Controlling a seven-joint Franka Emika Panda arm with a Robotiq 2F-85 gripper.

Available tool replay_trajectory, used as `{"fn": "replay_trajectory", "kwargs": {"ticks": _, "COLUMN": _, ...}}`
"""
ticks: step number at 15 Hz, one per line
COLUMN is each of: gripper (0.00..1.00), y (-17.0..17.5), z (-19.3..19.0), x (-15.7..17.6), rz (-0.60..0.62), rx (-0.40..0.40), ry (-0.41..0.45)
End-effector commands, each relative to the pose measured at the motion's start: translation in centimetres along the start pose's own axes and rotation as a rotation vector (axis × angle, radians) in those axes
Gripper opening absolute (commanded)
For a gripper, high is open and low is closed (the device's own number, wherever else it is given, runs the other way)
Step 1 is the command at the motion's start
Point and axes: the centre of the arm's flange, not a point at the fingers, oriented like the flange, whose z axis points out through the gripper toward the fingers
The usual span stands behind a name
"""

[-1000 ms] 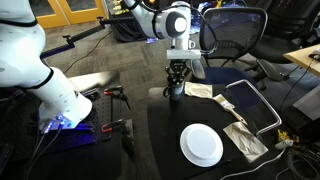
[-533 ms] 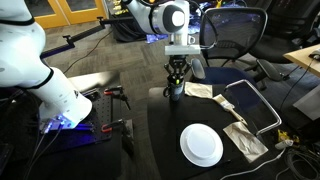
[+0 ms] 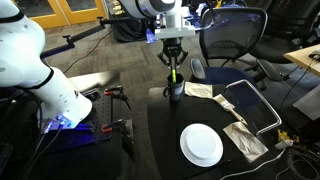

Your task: Remove the marker from the cup and put it on the table, then move the cup to the right and put the marker in the cup

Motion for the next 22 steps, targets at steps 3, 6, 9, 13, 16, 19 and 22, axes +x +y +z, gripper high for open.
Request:
{"fn": "replay_trajectory", "kwargs": {"ticks": 3, "gripper": 0.03, "y": -3.1, "z": -7.4, "x": -3.9, "rz": 0.059, "rx": -0.057, "ry": 0.029}}
{"fn": "replay_trajectory", "kwargs": {"ticks": 6, "gripper": 0.03, "y": -4.2, "z": -9.9, "x": -5.9, "rz": 0.121, "rx": -0.095, "ry": 0.061}}
{"fn": "replay_trajectory", "kwargs": {"ticks": 9, "gripper": 0.03, "y": -5.1, "z": -11.5, "x": -7.9, "rz": 0.203, "rx": -0.122, "ry": 0.097}}
{"fn": "replay_trajectory", "kwargs": {"ticks": 13, "gripper": 0.03, "y": -5.1, "z": -11.7, "x": -9.4, "rz": 0.413, "rx": -0.124, "ry": 0.138}}
{"fn": "replay_trajectory", "kwargs": {"ticks": 16, "gripper": 0.03, "y": -3.3, "z": -10.1, "x": -9.0, "rz": 0.557, "rx": -0.082, "ry": 0.16}}
{"fn": "replay_trajectory", "kwargs": {"ticks": 19, "gripper": 0.03, "y": -1.7, "z": -8.5, "x": -7.9, "rz": 0.717, "rx": -0.058, "ry": 0.169}}
{"fn": "replay_trajectory", "kwargs": {"ticks": 22, "gripper": 0.03, "y": 0.4, "z": -6.8, "x": -6.7, "rz": 0.883, "rx": -0.071, "ry": 0.199}}
